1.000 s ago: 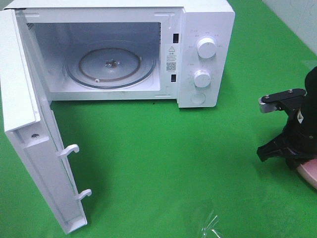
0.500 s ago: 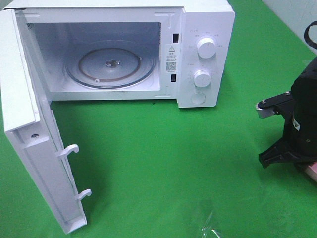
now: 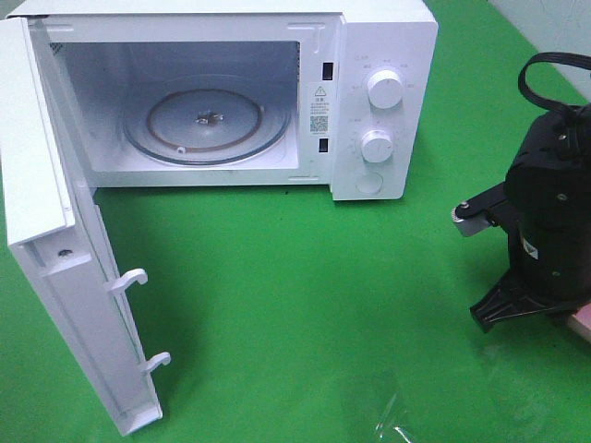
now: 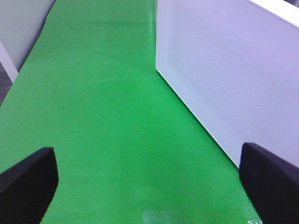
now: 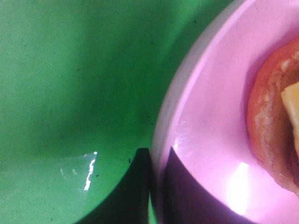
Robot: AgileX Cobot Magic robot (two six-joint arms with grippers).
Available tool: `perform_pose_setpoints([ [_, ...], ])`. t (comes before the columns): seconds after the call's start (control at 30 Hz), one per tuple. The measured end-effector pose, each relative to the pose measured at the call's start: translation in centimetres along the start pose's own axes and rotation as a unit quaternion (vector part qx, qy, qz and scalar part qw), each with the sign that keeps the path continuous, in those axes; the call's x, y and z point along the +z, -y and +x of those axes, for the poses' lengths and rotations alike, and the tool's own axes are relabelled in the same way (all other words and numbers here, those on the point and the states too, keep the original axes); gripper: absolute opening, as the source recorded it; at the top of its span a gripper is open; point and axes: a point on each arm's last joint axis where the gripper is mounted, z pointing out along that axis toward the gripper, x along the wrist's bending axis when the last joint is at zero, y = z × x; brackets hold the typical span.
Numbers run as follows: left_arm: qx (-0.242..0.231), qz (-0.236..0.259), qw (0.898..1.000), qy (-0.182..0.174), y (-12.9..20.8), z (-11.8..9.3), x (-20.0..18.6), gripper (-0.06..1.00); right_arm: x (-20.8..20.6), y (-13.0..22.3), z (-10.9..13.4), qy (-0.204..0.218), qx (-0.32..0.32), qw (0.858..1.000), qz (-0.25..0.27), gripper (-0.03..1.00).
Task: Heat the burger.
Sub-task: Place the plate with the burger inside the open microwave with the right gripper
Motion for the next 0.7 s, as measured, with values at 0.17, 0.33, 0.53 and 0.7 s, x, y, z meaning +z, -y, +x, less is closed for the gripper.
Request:
perform_pose_setpoints([
  [0.17,0.000,0.000,1.000,0.000,0.0,0.0,0.0,0.97,-0.9,0.1,0.7,0.005,-0.011,1.000,-0.013,0.02],
  [0.33,0.000,0.000,1.000,0.000,0.0,0.0,0.0,0.97,-3.2,0.7,0.9,0.013,-0.022,0.999,-0.040,0.03],
  [0.53,0.000,0.000,1.000,0.000,0.0,0.0,0.0,0.97,-4.7,1.2,1.7,0.016,-0.041,0.997,-0.061,0.03],
  [0.7,0.000,0.000,1.000,0.000,0.0,0.0,0.0,0.97,-5.3,3.0,2.0,0.018,-0.062,0.995,-0.070,0.03],
])
